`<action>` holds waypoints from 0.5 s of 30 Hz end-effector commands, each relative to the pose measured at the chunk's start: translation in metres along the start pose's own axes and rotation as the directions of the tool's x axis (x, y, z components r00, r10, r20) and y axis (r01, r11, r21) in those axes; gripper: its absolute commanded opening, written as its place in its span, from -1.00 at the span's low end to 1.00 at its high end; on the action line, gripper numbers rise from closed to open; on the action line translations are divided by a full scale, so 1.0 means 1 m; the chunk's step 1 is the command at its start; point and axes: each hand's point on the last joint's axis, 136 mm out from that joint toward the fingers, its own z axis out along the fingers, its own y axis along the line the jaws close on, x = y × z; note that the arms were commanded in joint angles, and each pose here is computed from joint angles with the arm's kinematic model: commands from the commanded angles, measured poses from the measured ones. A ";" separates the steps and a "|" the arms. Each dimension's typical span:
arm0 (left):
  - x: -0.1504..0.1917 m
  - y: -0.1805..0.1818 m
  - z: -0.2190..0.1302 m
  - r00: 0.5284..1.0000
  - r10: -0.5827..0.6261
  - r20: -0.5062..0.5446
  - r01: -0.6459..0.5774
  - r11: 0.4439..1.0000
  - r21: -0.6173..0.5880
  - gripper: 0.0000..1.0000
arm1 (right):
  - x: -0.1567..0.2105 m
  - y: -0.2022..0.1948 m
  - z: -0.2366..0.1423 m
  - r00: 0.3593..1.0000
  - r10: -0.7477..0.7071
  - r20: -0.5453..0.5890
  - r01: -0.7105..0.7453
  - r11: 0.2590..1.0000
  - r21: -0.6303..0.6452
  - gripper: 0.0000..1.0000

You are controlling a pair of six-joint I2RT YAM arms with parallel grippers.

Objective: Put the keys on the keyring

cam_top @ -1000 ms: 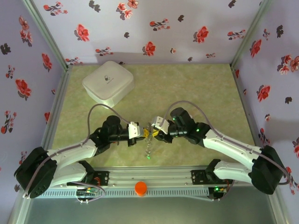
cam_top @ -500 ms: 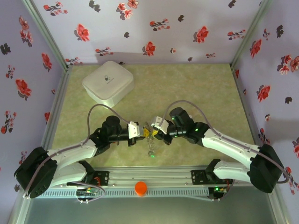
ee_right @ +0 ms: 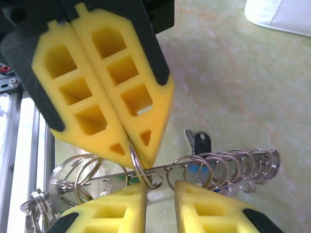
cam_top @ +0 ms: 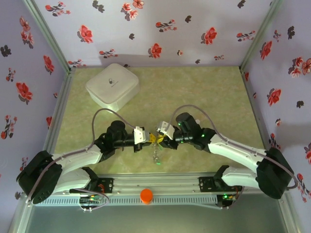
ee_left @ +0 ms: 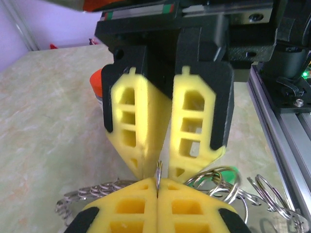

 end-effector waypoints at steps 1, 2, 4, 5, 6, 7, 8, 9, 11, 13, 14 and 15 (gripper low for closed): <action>-0.021 0.004 -0.002 0.996 0.037 0.077 -0.036 0.999 -0.009 -1.00 | -0.007 0.007 -0.008 0.999 -0.017 0.046 0.018 1.000 -0.024 -0.53; -0.021 0.004 -0.001 0.996 0.038 0.079 -0.037 0.999 -0.009 -1.00 | -0.008 0.007 -0.008 0.999 -0.018 0.048 0.019 0.999 -0.026 -0.52; -0.022 0.005 -0.001 0.996 0.040 0.082 -0.039 0.999 -0.009 -1.00 | -0.010 0.007 -0.008 0.998 -0.021 0.054 0.022 0.999 -0.024 -0.52; -0.022 0.005 -0.001 0.996 0.039 0.081 -0.038 0.999 -0.009 -1.00 | -0.011 0.006 -0.008 0.998 -0.019 0.059 0.021 1.000 -0.020 -0.52; -0.023 0.006 0.000 0.996 0.039 0.082 -0.038 0.999 -0.009 -1.00 | -0.013 0.005 -0.008 0.997 -0.022 0.069 0.023 1.000 -0.018 -0.53; -0.023 0.005 0.000 0.996 0.039 0.082 -0.039 0.999 -0.008 -1.00 | -0.016 0.005 -0.007 0.997 -0.022 0.079 0.023 1.000 -0.019 -0.53; -0.022 0.005 0.000 0.996 0.038 0.080 -0.038 0.999 -0.008 -1.00 | -0.017 0.005 -0.007 0.996 -0.020 0.083 0.022 1.000 -0.020 -0.53; -0.022 0.005 0.000 0.996 0.038 0.080 -0.038 0.999 -0.007 -1.00 | -0.018 0.005 -0.007 0.996 -0.019 0.089 0.021 1.000 -0.022 -0.53; -0.022 0.005 0.000 0.996 0.039 0.080 -0.038 0.999 -0.008 -1.00 | -0.018 0.004 -0.006 0.996 -0.015 0.086 0.017 1.000 -0.021 -0.53; -0.022 0.005 0.000 0.996 0.042 0.081 -0.041 0.999 -0.009 -1.00 | -0.013 0.001 -0.005 0.997 -0.015 0.073 0.015 1.000 0.003 -0.48; -0.022 0.005 -0.001 0.996 0.045 0.082 -0.044 0.999 -0.011 -1.00 | -0.010 -0.001 -0.006 0.998 -0.016 0.067 0.015 1.000 0.016 -0.44; -0.023 0.005 -0.002 0.995 0.048 0.085 -0.047 0.999 -0.014 -1.00 | -0.007 -0.002 -0.006 0.998 -0.016 0.063 0.014 0.999 0.029 -0.40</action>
